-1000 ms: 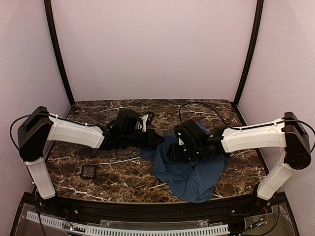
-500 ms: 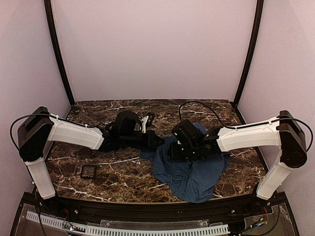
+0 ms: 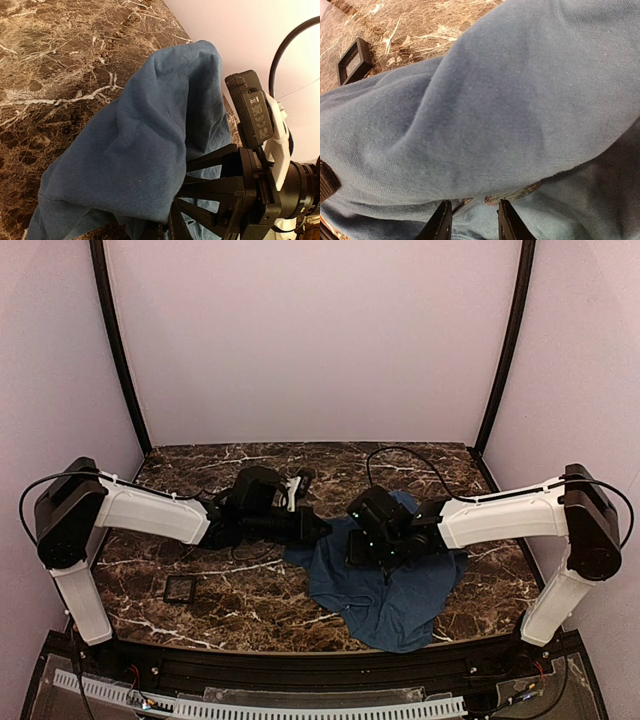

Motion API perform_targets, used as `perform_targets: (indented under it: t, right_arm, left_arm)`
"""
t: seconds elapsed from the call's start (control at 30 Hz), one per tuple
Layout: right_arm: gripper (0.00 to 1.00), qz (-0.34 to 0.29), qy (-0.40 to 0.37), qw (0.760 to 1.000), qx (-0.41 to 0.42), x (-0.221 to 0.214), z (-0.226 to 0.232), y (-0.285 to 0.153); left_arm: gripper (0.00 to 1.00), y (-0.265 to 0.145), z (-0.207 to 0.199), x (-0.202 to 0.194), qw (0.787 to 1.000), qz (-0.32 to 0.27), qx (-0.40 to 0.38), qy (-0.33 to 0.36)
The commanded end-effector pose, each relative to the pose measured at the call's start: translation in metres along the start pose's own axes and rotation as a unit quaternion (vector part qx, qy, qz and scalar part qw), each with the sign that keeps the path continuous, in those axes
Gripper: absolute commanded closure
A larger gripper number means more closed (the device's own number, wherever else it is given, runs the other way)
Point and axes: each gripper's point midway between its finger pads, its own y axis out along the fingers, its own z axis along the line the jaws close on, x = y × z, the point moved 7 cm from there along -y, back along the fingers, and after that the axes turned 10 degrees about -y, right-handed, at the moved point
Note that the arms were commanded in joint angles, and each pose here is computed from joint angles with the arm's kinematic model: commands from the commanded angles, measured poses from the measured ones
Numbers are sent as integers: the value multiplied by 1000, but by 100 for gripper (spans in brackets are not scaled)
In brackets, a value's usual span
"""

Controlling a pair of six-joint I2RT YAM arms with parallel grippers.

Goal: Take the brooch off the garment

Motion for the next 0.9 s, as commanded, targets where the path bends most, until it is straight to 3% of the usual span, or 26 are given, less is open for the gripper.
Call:
perform_targets:
  t: [0.0,0.13,0.37,0.73,0.87]
  right_arm:
    - [70,2,1,1000,-3,-3,2,2]
    - [77,10,8,1000,20,-5,9,8]
    - [79,21,18,999,36,-7,13,9]
    - [62,29,20,999,29,-8,15,17]
    - [62,26,19,999,29,-5,18,19]
  left_arm:
    - [99,-13,-14,10,1000,-18,-6,19]
    - [99,-13,-13,10,1000,-18,-2,19]
    - [99,-14,-12,10,1000,-20,1,21]
    - [99,-13,-15,10,1000,-17,-12,20]
    - [99,-13,-15,9,1000,-15,-15,19]
